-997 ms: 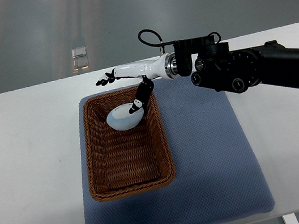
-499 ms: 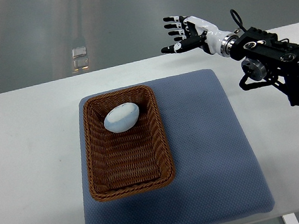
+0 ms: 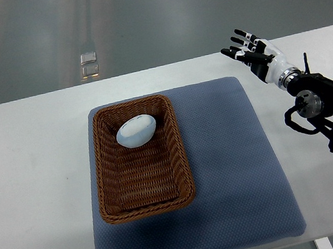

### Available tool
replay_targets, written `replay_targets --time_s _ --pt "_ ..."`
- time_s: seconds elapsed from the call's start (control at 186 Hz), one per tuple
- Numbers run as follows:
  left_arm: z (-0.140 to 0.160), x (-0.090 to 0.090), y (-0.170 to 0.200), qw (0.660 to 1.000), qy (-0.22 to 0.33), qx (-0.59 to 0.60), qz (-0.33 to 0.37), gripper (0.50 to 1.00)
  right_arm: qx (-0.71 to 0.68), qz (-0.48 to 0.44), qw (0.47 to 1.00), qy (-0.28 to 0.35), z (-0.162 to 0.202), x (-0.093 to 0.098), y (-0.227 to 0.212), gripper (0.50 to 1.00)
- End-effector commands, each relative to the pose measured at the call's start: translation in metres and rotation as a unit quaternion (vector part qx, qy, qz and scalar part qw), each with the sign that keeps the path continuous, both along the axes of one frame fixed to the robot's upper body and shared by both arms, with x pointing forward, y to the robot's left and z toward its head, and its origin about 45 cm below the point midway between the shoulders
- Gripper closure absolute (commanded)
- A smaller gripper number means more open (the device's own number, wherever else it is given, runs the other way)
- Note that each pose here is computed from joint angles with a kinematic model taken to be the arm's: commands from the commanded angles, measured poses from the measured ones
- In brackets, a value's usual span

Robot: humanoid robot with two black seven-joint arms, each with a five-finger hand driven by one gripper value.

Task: Place blue toy in brown basket

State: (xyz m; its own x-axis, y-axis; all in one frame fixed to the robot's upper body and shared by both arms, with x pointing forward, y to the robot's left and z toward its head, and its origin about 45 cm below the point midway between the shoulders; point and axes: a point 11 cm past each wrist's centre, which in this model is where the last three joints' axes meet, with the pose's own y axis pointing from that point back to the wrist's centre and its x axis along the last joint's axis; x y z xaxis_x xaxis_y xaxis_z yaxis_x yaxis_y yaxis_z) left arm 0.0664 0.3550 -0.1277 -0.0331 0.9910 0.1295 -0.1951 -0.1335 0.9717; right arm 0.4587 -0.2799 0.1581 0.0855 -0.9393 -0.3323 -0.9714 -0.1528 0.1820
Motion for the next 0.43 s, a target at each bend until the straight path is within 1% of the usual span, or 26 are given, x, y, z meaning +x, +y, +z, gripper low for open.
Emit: replay_targets --time_s 0.0,0.155,0.429 --pt "0.0 0.0 0.0 1.0 0.0 0.001 0.0 0.5 0.01 -0.008 1.0 0.0 -0.011 -0.009 0.0 0.595" --pt "0.0 0.0 0.0 1.0 0.0 0.0 -0.001 0.5 0.015 -0.013 1.0 0.01 -0.028 -0.022 0.0 0.595" --pt "0.0 0.0 0.0 1.0 0.0 0.0 0.0 0.5 0.009 -0.021 1.0 0.015 -0.032 -0.024 -0.005 0.593"
